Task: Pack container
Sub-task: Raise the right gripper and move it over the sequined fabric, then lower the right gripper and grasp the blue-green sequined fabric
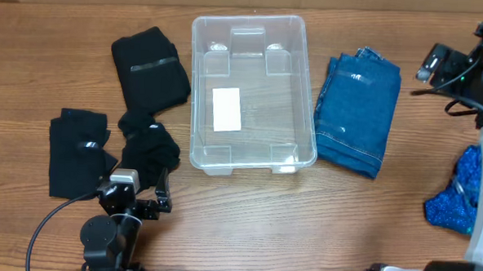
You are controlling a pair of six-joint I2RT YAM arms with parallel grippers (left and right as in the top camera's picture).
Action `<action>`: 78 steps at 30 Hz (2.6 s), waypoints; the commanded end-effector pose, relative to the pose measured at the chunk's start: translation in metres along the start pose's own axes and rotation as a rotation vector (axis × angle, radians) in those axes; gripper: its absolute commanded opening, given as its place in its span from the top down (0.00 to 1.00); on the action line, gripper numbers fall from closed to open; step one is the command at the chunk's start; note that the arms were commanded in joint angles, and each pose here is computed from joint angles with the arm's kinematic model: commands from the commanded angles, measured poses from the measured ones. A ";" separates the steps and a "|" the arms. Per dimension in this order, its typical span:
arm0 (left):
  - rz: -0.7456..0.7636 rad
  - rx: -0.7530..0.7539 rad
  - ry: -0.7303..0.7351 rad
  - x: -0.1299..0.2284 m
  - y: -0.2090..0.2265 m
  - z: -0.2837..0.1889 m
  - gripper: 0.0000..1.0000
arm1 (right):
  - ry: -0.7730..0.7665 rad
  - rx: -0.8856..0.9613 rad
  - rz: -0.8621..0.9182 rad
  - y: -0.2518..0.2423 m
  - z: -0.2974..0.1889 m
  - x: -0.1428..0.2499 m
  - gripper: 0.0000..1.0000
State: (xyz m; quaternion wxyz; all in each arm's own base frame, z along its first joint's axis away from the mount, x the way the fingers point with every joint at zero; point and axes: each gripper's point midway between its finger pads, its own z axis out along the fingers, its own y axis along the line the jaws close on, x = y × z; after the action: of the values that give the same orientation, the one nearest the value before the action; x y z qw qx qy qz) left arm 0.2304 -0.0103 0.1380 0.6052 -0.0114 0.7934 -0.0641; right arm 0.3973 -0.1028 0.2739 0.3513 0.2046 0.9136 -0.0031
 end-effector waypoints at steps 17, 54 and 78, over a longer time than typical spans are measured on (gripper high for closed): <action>-0.010 -0.016 -0.004 0.001 0.003 0.001 0.00 | 0.228 -0.290 -0.143 0.002 0.113 0.035 0.00; -0.010 -0.016 -0.004 0.001 0.003 0.001 0.00 | 0.426 -0.227 0.044 -0.030 0.131 0.069 0.00; -0.010 -0.016 -0.004 0.001 0.003 0.001 0.00 | 0.542 0.337 0.377 -0.232 0.059 0.115 0.00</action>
State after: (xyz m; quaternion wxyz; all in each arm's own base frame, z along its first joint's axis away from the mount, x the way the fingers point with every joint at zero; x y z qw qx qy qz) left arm 0.2304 -0.0104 0.1380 0.6052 -0.0113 0.7934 -0.0643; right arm 0.2622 -0.2939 0.1211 0.0456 0.4692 0.8801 -0.0563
